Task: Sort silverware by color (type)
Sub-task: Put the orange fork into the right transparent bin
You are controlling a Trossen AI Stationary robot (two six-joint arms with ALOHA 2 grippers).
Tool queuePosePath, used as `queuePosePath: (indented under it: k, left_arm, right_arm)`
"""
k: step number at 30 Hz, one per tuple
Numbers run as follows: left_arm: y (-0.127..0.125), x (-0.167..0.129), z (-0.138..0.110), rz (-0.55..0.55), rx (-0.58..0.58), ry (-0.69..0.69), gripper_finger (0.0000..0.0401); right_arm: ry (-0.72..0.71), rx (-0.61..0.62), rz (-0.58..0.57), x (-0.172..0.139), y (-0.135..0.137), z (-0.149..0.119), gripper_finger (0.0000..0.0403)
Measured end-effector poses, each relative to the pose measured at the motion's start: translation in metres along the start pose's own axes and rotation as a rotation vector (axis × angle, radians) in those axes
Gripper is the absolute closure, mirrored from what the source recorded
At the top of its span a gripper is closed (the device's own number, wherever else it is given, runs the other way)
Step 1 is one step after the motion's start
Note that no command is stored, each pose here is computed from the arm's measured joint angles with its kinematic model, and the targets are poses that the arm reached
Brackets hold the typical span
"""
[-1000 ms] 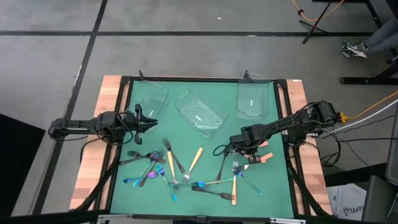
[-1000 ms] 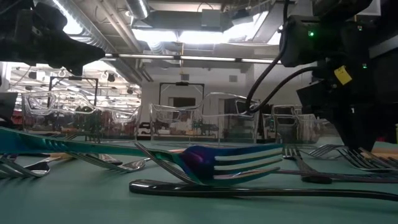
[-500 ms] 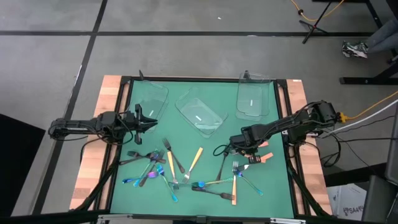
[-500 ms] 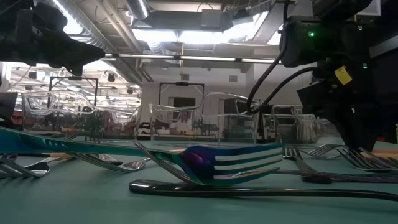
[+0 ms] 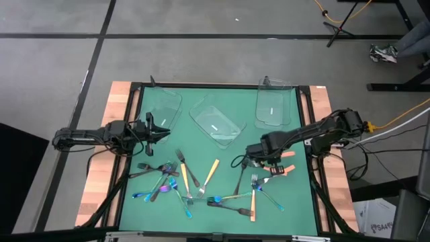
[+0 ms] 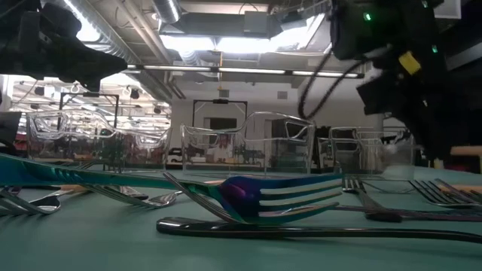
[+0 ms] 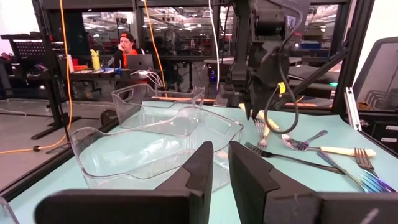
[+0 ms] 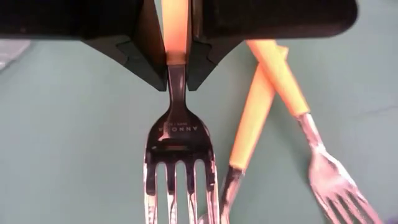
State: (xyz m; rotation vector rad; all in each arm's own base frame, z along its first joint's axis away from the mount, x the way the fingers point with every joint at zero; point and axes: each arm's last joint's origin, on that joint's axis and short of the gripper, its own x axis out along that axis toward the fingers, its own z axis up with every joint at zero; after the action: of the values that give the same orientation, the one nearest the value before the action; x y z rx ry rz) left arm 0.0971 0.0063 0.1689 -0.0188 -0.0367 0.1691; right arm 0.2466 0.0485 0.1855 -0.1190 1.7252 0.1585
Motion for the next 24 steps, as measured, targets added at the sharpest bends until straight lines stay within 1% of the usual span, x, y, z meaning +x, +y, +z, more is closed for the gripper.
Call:
queuePosePath:
  k: [3,5,8,17,20,24]
  left_arm:
    - [0.000,0.000,0.000,0.000,0.000,0.000,0.0355]
    - [0.000,0.000,0.000,0.000,0.000,0.000,0.0355]
    - [0.000,0.000,0.000,0.000,0.000,0.000,0.0355]
    - [0.000,0.000,0.000,0.000,0.000,0.000,0.0355]
    - [0.000,0.000,0.000,0.000,0.000,0.000,0.0355]
    - [0.000,0.000,0.000,0.000,0.000,0.000,0.0355]
  right_arm:
    - [0.030,0.001,-0.005,-0.014,0.000,-0.001,0.0360]
    - [0.022,0.001,-0.020,-0.025,0.000,0.001,0.0360]
    - [0.049,-0.012,-0.051,-0.040,0.000,0.000,0.0360]
    - [0.009,-0.097,-0.127,-0.084,-0.003,0.001,0.0360]
    - [-0.017,-0.091,-0.127,-0.096,-0.009,0.000,0.0360]
    - [-0.071,-0.038,-0.125,-0.110,-0.024,-0.011,0.0360]
